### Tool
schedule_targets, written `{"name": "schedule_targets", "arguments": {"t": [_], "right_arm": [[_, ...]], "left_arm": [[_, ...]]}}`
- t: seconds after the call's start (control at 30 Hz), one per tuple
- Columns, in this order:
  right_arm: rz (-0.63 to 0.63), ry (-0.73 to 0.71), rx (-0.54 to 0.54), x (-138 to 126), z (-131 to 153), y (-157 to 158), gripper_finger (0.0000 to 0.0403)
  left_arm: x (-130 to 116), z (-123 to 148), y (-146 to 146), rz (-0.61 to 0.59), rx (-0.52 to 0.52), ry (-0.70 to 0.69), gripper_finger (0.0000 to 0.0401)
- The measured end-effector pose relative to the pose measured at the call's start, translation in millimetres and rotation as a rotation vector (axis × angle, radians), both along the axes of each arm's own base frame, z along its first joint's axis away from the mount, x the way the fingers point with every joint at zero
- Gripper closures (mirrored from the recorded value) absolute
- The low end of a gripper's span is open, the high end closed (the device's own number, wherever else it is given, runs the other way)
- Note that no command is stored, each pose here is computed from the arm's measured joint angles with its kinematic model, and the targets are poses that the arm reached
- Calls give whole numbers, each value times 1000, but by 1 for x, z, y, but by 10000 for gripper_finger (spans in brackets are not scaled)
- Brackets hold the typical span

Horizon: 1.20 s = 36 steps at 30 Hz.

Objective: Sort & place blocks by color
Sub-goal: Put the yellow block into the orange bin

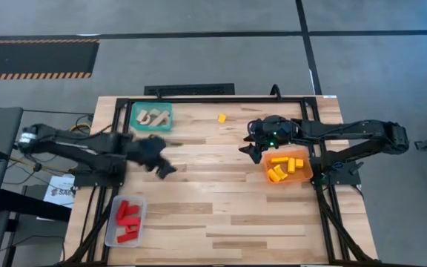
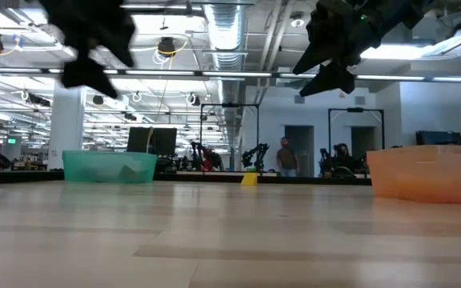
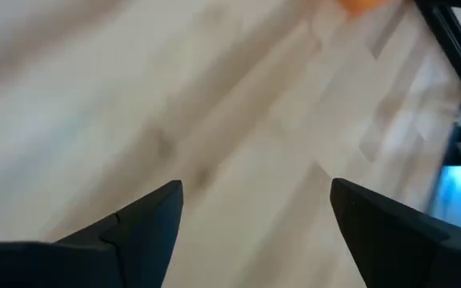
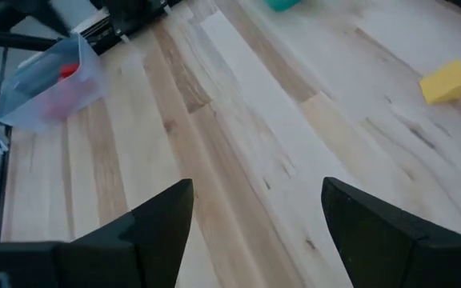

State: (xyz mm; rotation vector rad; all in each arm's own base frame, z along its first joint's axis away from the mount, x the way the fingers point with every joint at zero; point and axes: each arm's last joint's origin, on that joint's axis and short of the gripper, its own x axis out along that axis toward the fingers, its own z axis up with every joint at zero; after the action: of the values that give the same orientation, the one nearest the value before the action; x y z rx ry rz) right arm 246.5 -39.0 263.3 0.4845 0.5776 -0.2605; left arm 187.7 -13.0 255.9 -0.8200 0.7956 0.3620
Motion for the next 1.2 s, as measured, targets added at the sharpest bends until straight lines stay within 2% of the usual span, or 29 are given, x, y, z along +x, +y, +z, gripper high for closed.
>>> {"name": "schedule_targets", "arguments": {"t": [0.23,0.5,0.6,0.77,0.83,0.93,1.03,1.13,1.2], "right_arm": [[-62,54,94,-4,-5,1,109],[-117,221,168,-14,-17,15,109],[-125,282,191,-18,-21,19,109],[-141,313,217,-20,-23,24,109],[-158,311,218,-20,-23,23,109],[-191,307,227,-21,-23,20,109],[-217,305,240,-21,-23,17,109],[-227,307,247,-21,-23,16,109],[-227,309,247,-21,-23,16,109]], "left_arm": [[53,-12,59,-196,250,-135,97],[99,-16,108,-534,658,-54,97],[118,-26,134,-600,731,-16,97],[152,-49,185,-684,757,16,97],[168,-54,207,-678,777,21,97],[190,-54,243,-520,691,35,97],[204,-58,270,-286,488,131,97],[213,-68,277,-117,299,272,97],[219,-76,274,-63,206,332,97]]}}
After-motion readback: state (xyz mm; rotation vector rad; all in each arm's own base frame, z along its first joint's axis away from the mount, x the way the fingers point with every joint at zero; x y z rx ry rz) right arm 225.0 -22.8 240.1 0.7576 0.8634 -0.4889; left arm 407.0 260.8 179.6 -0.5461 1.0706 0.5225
